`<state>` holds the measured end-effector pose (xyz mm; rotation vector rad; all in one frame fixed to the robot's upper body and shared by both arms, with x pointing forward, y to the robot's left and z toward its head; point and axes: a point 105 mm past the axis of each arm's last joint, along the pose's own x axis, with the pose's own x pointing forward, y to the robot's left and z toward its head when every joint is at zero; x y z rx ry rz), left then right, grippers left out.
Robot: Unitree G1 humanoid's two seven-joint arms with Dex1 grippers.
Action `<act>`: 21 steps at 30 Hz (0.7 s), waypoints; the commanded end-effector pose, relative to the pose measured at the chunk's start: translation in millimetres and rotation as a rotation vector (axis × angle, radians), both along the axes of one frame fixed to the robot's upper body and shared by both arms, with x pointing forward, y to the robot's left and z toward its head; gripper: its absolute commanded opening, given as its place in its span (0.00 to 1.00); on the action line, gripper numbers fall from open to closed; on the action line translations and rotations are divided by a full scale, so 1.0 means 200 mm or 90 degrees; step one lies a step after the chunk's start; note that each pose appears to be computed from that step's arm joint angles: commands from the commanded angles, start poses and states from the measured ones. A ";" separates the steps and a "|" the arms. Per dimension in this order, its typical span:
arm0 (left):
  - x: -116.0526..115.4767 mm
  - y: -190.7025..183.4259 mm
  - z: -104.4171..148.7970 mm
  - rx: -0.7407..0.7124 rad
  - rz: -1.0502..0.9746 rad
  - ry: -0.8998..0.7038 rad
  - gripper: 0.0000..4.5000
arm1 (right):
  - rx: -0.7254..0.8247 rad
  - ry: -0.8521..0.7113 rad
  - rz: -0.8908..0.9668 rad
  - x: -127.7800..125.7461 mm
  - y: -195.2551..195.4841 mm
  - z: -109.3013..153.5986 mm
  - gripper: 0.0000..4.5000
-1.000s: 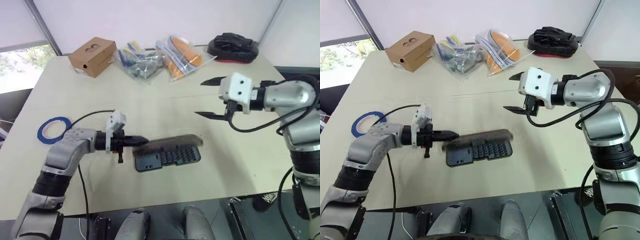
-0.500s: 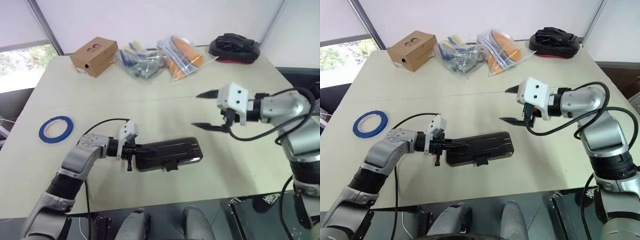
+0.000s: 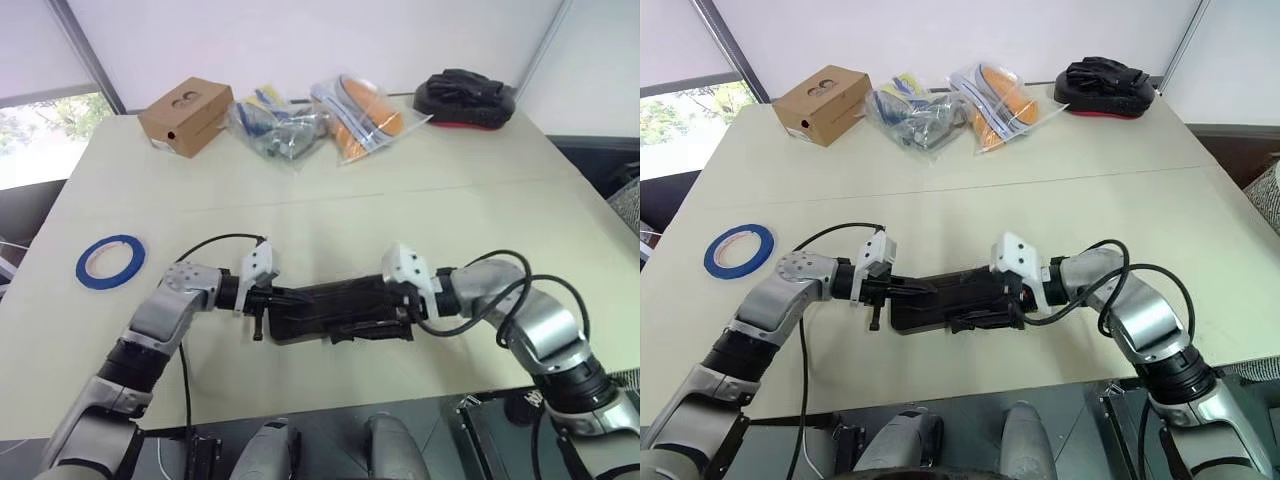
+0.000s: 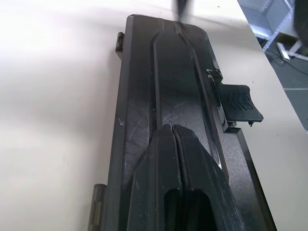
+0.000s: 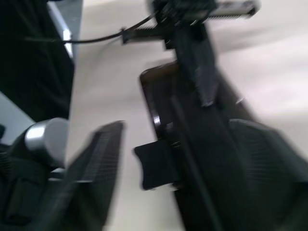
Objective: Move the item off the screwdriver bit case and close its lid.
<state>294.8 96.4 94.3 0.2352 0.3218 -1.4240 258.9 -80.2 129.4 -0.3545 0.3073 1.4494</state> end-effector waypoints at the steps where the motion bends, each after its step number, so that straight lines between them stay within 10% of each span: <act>1: -0.06 0.08 -0.18 0.076 0.006 0.080 0.00 | 0.004 -0.011 0.029 -0.04 0.03 0.01 0.32; 4: -0.06 0.08 -0.16 0.069 0.015 0.081 0.00 | -0.002 -0.005 0.026 -0.04 0.03 -0.03 0.01; 21: -0.05 0.10 -0.10 0.052 0.036 0.079 0.00 | -0.076 -0.035 -0.022 -0.01 0.00 -0.22 0.01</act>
